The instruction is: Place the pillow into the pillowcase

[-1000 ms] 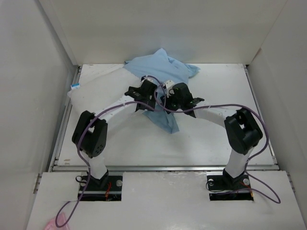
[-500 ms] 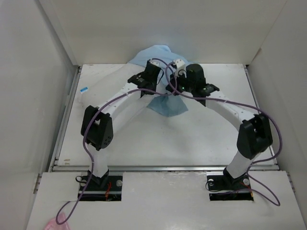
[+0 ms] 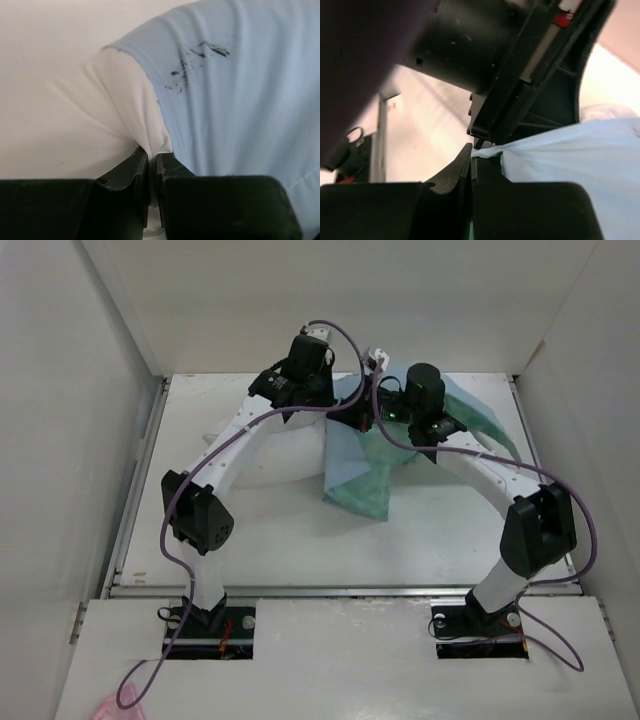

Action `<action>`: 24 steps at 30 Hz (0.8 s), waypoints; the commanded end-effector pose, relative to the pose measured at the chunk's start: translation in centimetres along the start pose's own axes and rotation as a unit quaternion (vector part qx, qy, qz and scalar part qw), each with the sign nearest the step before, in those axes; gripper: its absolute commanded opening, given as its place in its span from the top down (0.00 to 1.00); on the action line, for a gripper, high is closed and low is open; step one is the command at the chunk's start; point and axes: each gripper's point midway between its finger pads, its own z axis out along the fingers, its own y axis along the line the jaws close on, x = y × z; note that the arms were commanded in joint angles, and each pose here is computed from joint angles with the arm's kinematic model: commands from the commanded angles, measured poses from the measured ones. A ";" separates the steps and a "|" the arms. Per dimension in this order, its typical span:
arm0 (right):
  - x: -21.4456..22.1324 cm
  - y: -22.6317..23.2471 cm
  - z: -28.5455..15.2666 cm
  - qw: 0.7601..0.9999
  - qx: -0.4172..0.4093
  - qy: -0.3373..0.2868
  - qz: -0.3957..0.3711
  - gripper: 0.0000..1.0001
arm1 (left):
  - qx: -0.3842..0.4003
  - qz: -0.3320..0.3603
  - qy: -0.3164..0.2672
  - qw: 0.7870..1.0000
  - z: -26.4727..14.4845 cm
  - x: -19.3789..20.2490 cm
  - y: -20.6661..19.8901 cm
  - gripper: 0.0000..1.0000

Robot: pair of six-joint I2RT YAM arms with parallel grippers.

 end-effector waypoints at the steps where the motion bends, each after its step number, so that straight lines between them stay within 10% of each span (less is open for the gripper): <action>1: 0.9 9.8 1.0 0.977 -0.212 -0.003 -0.023 1.00 | 0.123 -0.046 -0.042 0.990 0.7 -0.6 -7.8 1.00; 10: 3.1 10.6 0.1 0.976 -0.217 0.002 0.029 0.67 | 0.150 -0.045 -0.009 0.988 1.3 1.7 -8.7 1.00; 13: 1.4 11.1 -1.4 0.982 -0.189 -0.009 0.023 0.55 | 0.124 -0.030 0.002 0.992 0.4 2.9 -7.1 0.62; 15: 1.1 10.5 -3.1 0.990 -0.137 0.008 0.028 0.43 | 0.102 -0.020 -0.012 0.994 -1.8 2.8 -5.7 0.01; 21: 1.6 9.2 -8.9 0.996 0.055 0.059 0.025 0.00 | 0.074 -0.042 -0.090 0.992 -11.2 0.7 -2.5 0.01; 24: 2.3 7.9 -13.2 0.978 0.193 0.055 0.056 0.00 | 0.083 -0.054 -0.126 0.987 -15.0 -0.3 -2.0 0.01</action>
